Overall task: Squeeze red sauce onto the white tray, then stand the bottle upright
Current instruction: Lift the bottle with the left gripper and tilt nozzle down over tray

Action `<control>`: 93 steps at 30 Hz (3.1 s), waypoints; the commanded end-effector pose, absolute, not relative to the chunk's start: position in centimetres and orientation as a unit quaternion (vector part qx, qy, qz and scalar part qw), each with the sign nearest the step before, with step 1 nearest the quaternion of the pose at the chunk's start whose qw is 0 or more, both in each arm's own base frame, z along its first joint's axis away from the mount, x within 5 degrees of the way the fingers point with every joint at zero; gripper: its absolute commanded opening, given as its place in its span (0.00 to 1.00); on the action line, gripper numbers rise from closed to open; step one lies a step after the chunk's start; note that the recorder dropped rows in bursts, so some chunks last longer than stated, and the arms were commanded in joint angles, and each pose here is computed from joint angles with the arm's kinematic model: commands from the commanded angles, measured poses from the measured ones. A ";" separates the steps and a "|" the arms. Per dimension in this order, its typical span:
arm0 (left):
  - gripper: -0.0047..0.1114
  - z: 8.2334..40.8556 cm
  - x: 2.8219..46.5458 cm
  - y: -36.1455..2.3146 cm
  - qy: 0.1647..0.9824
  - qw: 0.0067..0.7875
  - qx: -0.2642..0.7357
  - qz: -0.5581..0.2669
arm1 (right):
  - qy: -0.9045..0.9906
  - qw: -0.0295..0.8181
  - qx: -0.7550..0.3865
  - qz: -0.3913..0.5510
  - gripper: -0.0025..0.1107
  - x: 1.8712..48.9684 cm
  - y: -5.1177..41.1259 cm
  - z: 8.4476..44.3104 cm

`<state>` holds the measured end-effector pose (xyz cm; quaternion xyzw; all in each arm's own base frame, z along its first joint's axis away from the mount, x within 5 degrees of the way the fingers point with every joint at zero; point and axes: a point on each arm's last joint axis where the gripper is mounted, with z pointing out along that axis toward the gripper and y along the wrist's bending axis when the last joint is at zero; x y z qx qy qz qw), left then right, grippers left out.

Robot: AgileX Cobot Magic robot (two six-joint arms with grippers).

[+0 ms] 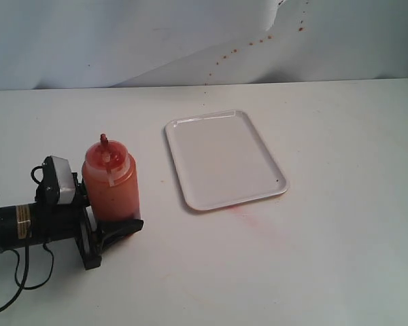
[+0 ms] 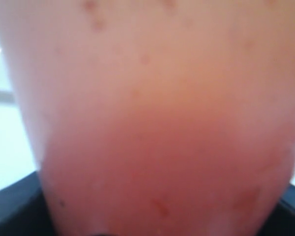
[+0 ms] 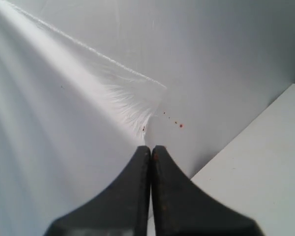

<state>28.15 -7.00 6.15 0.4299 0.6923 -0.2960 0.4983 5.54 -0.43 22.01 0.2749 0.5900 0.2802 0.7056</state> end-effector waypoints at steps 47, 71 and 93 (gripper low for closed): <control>0.04 18.9 39.8 -10.5 0.705 0.641 0.286 -0.102 | 0.654 0.735 -0.176 -0.005 0.02 18.9 7.8 34.5; 0.04 25.9 43.5 -15.5 0.538 0.445 0.649 0.304 | 0.707 0.667 -0.233 0.001 0.02 21.5 9.9 30.7; 0.04 31.1 42.7 -20.5 0.262 0.352 0.731 0.523 | 0.796 0.542 -0.236 0.127 0.04 31.1 13.8 34.6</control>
